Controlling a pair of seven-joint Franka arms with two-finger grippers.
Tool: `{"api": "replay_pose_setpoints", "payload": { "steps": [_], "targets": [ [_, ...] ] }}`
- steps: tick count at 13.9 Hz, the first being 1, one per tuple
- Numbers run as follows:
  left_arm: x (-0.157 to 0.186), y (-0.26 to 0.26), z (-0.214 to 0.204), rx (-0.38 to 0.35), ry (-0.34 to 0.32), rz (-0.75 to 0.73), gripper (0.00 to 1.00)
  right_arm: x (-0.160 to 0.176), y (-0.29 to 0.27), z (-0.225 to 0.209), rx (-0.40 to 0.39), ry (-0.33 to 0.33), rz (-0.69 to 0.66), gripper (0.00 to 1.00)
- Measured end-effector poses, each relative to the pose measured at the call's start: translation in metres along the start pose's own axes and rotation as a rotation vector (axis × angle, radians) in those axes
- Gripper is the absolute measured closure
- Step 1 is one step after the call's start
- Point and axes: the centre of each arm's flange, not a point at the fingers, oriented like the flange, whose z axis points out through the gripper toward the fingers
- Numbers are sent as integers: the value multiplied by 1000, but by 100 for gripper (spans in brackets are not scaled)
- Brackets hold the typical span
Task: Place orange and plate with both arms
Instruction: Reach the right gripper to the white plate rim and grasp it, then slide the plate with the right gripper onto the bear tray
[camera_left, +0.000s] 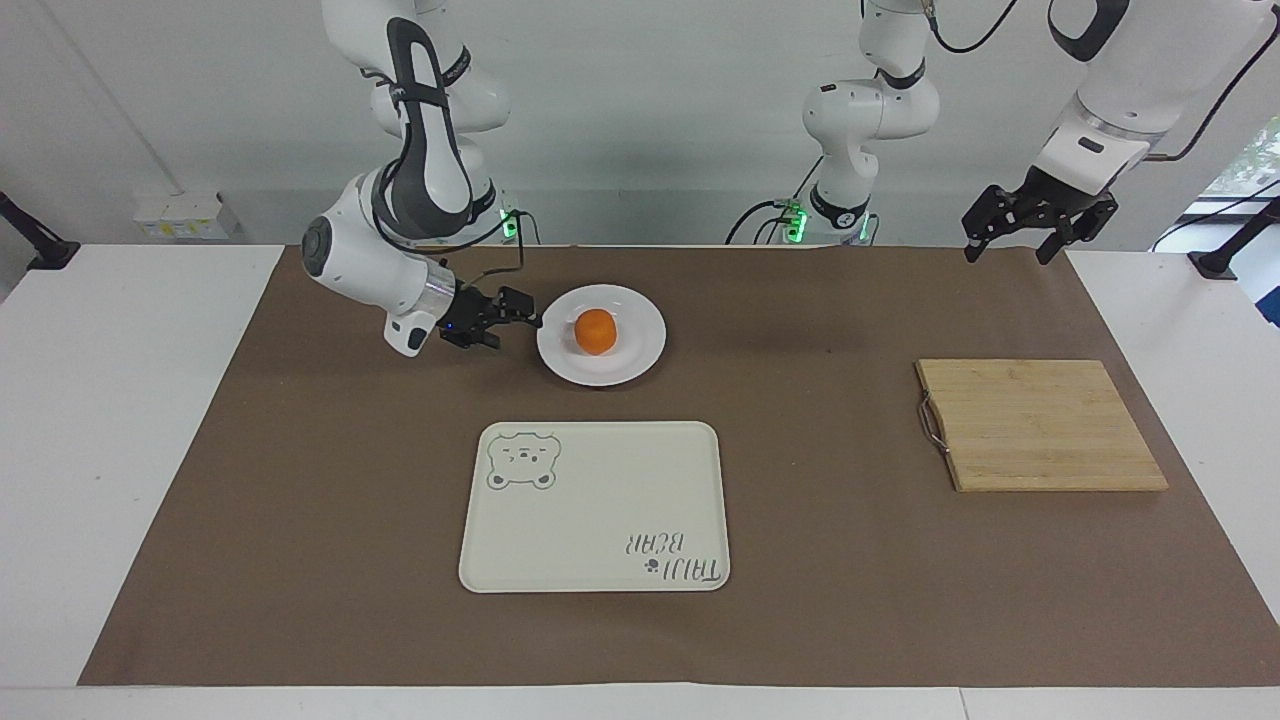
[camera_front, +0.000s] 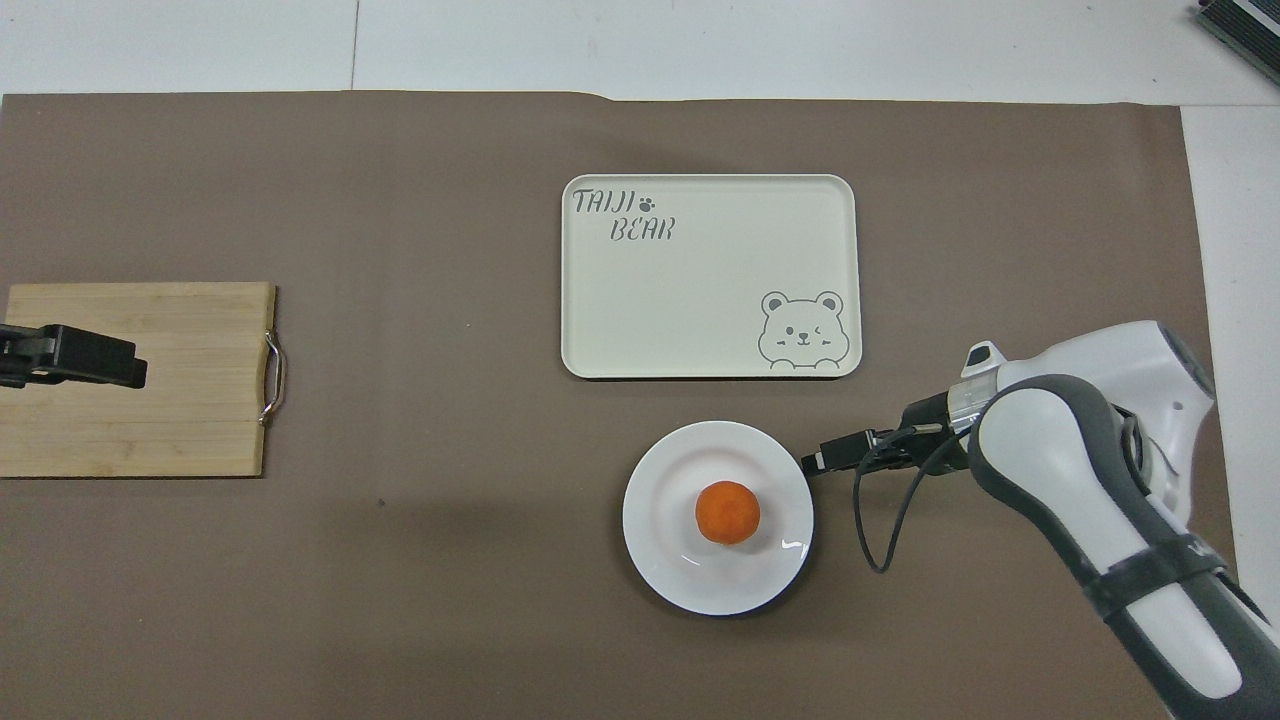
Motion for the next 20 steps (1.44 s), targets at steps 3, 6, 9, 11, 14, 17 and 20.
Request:
{"api": "replay_pose_setpoints", "payload": {
  "steps": [3,6,9,11,14,17,20],
  "targets": [
    [0,0,0,0,0,0,0,-8,17,51,61,-16,24,0],
    [0,0,0,0,0,0,0,-10,16,59,72,-22,26,0],
    [0,0,0,0,0,0,0,-11,16,60,85,-17,37,0],
    [0,0,0,0,0,0,0,-12,17,62,88,-18,42,9],
    [0,0,0,0,0,0,0,-14,19,63,90,-22,80,48],
    [0,0,0,0,0,0,0,-14,19,64,90,-29,162,81],
    [0,0,0,0,0,0,0,-16,15,64,135,-36,184,91]
  ]
}}
